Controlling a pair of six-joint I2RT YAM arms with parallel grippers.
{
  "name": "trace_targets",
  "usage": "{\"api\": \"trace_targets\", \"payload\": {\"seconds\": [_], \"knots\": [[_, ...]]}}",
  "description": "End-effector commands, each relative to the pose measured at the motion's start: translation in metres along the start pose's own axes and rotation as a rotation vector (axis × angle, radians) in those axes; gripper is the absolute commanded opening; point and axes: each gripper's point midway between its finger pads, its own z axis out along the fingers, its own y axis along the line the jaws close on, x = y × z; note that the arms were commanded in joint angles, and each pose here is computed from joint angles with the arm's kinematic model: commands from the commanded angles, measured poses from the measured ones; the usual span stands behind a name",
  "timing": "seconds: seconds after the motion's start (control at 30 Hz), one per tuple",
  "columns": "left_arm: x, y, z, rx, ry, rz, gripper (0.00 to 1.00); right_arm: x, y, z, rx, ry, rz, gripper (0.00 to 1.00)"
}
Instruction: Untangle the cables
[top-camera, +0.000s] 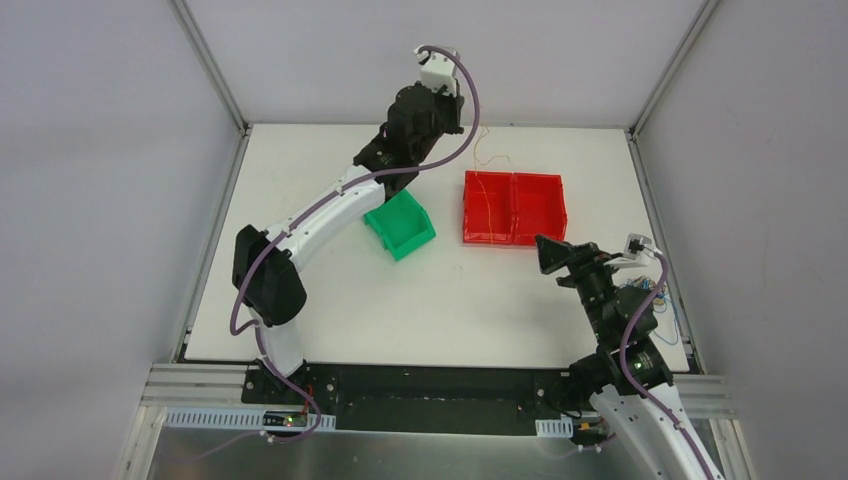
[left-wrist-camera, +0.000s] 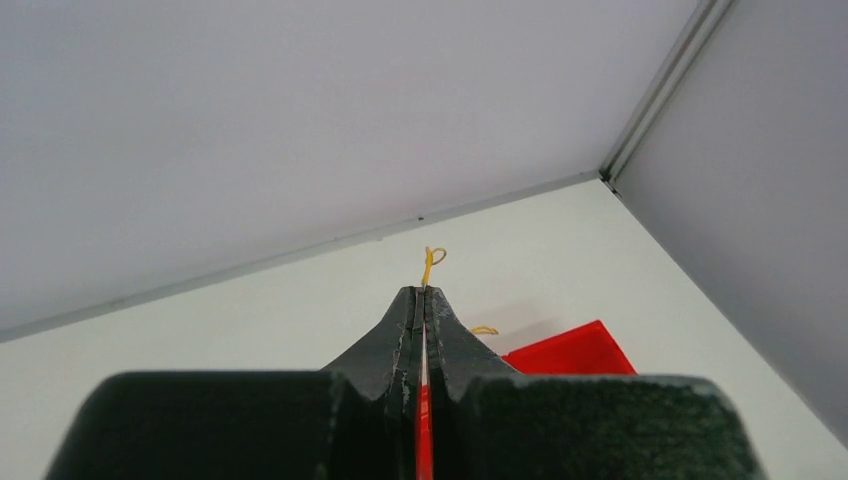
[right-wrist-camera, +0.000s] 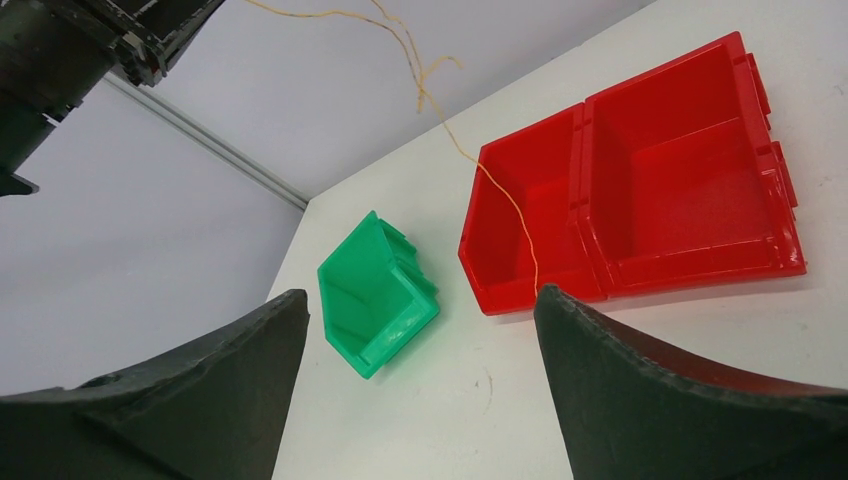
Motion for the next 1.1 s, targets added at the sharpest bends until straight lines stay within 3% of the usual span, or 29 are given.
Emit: {"api": "trace_targets", "payload": {"seconds": [0.0, 0.17, 0.4, 0.67, 0.87, 1.07], "knots": [[-0.087, 0.014, -0.012, -0.085, -0.178, -0.014, 0.00, -0.009, 0.003, 0.001, -0.002, -0.039, 0.011, 0.87], [-0.105, 0.008, -0.007, -0.075, -0.211, -0.041, 0.00, -0.009, 0.003, 0.001, -0.003, -0.037, 0.015, 0.87], [-0.101, 0.010, 0.002, -0.093, -0.213, 0.004, 0.00, -0.008, 0.004, 0.000, -0.010, -0.034, 0.019, 0.87], [-0.064, -0.005, -0.003, -0.002, -0.142, -0.024, 0.00, -0.009, 0.004, -0.001, -0.010, -0.036, 0.020, 0.87], [-0.009, -0.030, -0.024, 0.049, -0.032, 0.072, 0.00, -0.011, 0.003, -0.002, -0.003, -0.044, 0.017, 0.87], [0.034, -0.048, -0.047, 0.084, 0.064, 0.078, 0.00, -0.010, -0.001, -0.001, 0.020, -0.041, 0.014, 0.87]]}}
